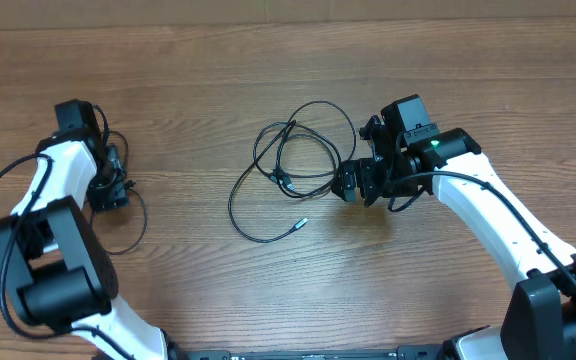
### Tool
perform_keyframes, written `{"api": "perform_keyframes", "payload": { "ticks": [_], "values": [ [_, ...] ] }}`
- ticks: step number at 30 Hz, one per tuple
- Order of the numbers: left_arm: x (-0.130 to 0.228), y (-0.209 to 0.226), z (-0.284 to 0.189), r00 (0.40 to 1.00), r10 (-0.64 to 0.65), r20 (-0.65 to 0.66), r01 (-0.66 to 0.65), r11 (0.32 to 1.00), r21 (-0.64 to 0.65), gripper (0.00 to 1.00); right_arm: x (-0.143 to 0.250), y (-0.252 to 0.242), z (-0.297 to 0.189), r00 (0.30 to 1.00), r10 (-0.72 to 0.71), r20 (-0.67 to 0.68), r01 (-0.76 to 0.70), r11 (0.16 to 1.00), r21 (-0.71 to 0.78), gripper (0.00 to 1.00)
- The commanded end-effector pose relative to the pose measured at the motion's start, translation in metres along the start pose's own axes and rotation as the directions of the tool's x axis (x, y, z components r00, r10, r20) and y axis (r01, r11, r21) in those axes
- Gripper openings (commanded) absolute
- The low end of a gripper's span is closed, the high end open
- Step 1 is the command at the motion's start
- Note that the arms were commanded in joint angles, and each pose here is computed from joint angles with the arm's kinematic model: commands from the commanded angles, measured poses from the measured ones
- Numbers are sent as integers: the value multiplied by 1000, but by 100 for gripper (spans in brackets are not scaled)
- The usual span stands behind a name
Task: Untangle cables
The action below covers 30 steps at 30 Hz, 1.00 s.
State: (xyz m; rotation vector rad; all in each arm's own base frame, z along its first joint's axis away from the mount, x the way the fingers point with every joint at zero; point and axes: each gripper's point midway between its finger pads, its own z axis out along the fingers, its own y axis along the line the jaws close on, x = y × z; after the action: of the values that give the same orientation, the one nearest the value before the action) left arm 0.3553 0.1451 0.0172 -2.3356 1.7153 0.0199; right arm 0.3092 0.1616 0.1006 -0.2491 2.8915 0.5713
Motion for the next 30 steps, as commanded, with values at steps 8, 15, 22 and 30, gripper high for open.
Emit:
{"api": "perform_keyframes", "payload": {
  "ticks": [8,15,22,30],
  "values": [
    [7,28,42,1000,23,11,-21,991,-135,23,-10,4,-10,999,-16,43,16,1000,-5,100],
    [-4,25,42,998,65,8,-64,989,-131,4,-10,4,-10,999,-16,43,16,1000,-5,100],
    [-56,-7,26,927,358,115,-346,932,-112,4,-10,4,-10,999,-16,43,16,1000,-5,100],
    [-122,-60,-25,671,679,298,-640,733,-229,4,-10,4,-10,999,-16,43,16,1000,-5,100]
  ]
}}
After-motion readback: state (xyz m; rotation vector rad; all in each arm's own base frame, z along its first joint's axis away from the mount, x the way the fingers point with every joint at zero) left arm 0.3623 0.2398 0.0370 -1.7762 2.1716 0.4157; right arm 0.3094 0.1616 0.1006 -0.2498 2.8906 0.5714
